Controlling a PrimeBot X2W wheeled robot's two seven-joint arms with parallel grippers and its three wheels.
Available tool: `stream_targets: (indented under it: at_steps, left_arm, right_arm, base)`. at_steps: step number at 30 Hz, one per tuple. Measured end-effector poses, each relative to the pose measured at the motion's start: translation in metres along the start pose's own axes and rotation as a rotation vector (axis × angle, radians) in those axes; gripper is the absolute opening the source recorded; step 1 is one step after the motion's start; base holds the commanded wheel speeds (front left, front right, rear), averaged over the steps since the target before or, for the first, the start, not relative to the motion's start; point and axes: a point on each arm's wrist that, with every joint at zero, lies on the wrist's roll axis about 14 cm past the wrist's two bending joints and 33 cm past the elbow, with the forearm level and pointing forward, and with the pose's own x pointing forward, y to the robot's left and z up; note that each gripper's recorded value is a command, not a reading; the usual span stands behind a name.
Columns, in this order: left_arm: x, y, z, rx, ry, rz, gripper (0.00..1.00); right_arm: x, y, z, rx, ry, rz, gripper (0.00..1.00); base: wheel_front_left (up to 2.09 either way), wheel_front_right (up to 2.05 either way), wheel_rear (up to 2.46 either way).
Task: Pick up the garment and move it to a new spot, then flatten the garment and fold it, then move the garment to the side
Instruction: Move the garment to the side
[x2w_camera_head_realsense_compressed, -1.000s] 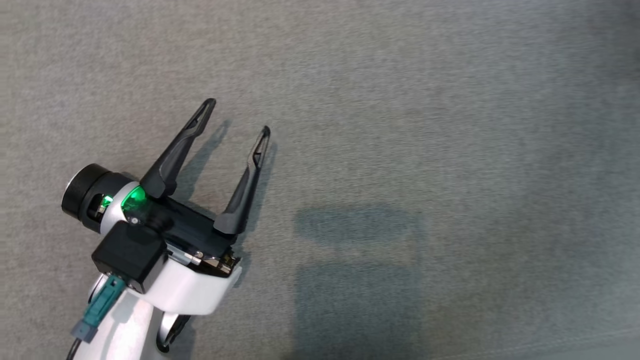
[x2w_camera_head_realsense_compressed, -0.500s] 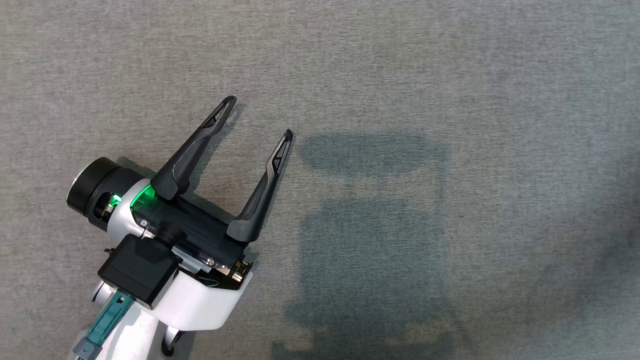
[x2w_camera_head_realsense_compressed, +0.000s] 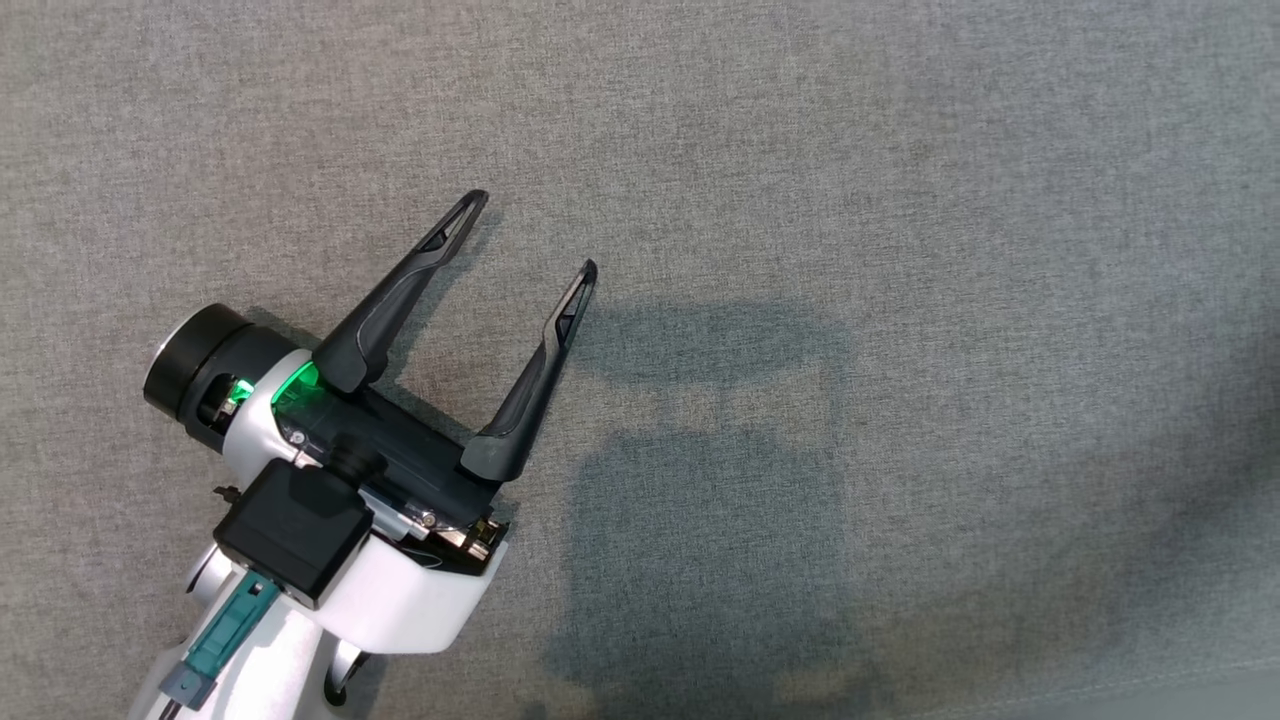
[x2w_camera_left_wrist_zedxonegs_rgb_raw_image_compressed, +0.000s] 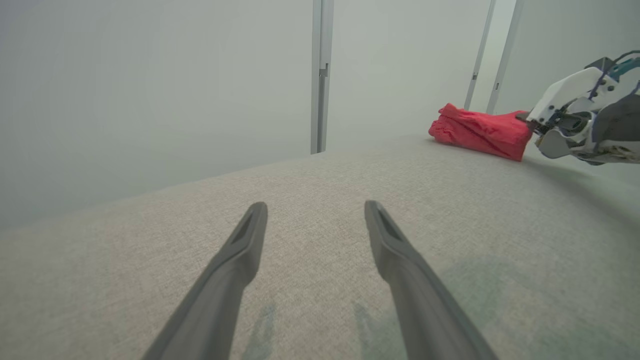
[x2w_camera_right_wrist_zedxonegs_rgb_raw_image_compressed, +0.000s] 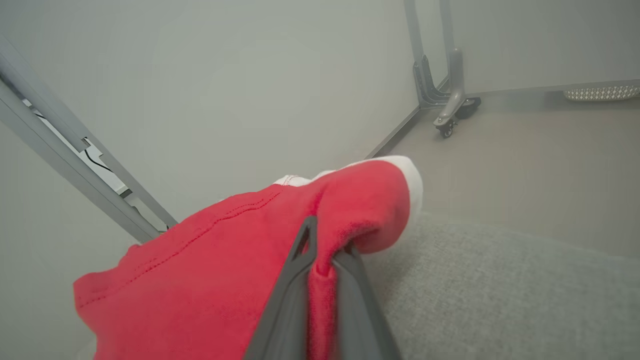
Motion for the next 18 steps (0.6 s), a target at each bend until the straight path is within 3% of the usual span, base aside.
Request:
stream_targets:
  at_steps: [2,5,6,10,15,18]
  left_arm:
    - [0.000,-0.001,0.001,0.002,-0.001,-0.005,1.00]
    - [-0.001,-0.003,0.002,0.001,0.000,-0.010,1.00]
    - [-0.001,-0.003,0.003,0.000,0.001,-0.009,1.00]
    - [-0.002,-0.002,0.006,0.008,0.002,-0.007,1.00]
    - [-0.001,-0.005,0.022,0.008,-0.028,-0.002,1.00]
    - [-0.001,-0.007,0.035,0.012,-0.051,0.007,1.00]
  right_arm:
    - [-0.003,-0.006,-0.008,-0.022,0.034,-0.015,0.07]
    - [-0.009,-0.017,-0.019,-0.053,0.080,-0.046,0.49]
    - [-0.010,-0.020,-0.020,-0.061,0.088,-0.056,1.00]
    - [-0.014,-0.030,-0.018,-0.121,0.110,-0.075,1.00]
    - [-0.016,-0.030,0.002,-0.273,0.103,-0.036,1.00]
    - [-0.019,-0.022,0.020,-0.284,0.061,-0.015,1.00]
  base:
    - [0.00,0.00,0.00]
    - [0.00,0.00,0.00]
    - [0.00,0.00,0.00]
    - [0.00,0.00,0.00]
    - [0.00,0.00,0.00]
    - [0.00,0.00,0.00]
